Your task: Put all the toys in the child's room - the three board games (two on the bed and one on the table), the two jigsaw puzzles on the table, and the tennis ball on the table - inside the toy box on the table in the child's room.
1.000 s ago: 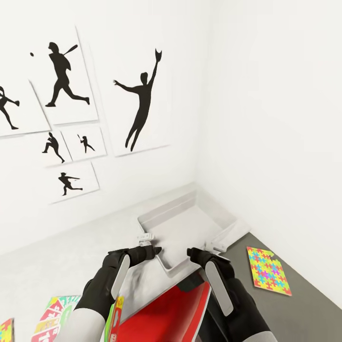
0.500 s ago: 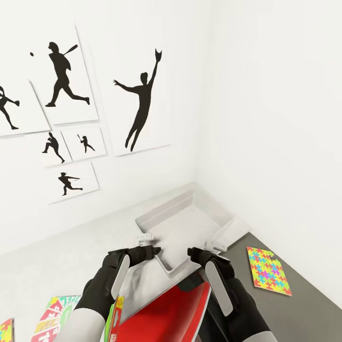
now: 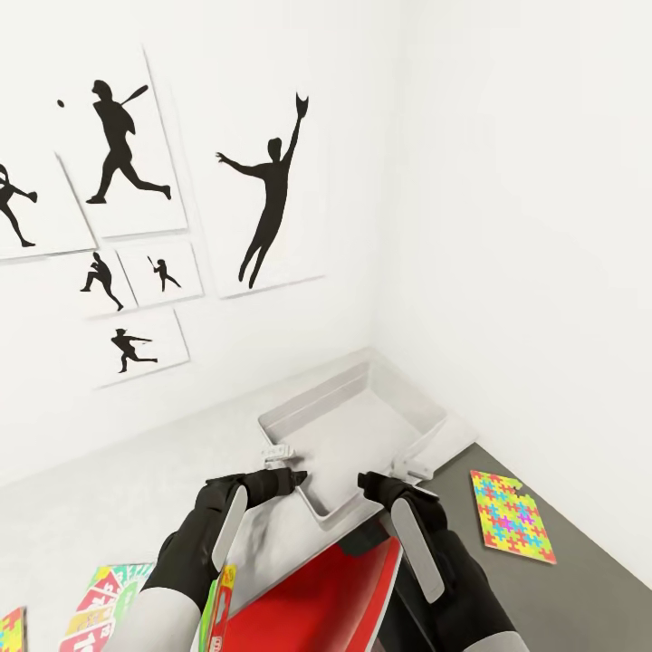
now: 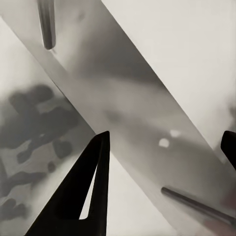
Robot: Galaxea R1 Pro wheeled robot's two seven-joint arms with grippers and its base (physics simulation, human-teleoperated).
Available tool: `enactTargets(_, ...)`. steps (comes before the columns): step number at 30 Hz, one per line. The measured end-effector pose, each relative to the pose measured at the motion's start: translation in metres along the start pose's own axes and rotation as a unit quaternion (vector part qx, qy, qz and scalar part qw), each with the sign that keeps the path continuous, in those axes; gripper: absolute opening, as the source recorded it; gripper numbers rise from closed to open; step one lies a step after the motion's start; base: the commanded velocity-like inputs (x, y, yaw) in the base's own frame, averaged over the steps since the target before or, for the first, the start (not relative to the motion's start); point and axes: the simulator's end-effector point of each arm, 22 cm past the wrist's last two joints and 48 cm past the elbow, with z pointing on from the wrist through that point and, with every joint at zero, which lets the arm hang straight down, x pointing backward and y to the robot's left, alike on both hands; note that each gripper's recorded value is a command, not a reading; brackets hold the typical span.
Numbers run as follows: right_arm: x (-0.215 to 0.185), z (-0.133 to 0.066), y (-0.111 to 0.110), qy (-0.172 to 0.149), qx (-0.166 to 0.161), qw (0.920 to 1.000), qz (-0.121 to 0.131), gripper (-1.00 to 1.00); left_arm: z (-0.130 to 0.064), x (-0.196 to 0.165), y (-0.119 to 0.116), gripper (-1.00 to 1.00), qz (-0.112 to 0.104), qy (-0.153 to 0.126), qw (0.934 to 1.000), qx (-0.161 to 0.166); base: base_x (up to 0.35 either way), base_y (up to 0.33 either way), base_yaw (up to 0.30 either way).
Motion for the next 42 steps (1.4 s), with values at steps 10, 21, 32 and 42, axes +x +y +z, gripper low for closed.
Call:
enactTargets(10,-0.006,-0.002,-0.002,-0.010,0.005,0.9999,-0.004,-1.00,-0.002,-0.004,-0.002,-1.00,-0.020,-0.008,0.9998,0.003,0.000,0.000,0.000)
enactTargets(21,-0.014,-0.009,0.001,-0.019,0.002,0.9998,-0.005,-1.00,-0.008,-0.012,-0.006,-1.00,-0.017,-0.017,0.9997,0.005,0.000,0.000,0.000)
enactTargets(32,-0.021,-0.015,0.004,-0.028,-0.001,0.9996,-0.005,-1.00,-0.014,-0.020,-0.010,-1.00,-0.013,-0.025,0.9996,0.007,0.000,0.000,0.000)
enactTargets(42,-0.028,-0.021,0.006,-0.036,-0.003,0.9993,-0.006,-1.00,-0.020,-0.026,-0.013,-1.00,-0.010,-0.032,0.9994,0.008,-0.037,0.014,0.000)
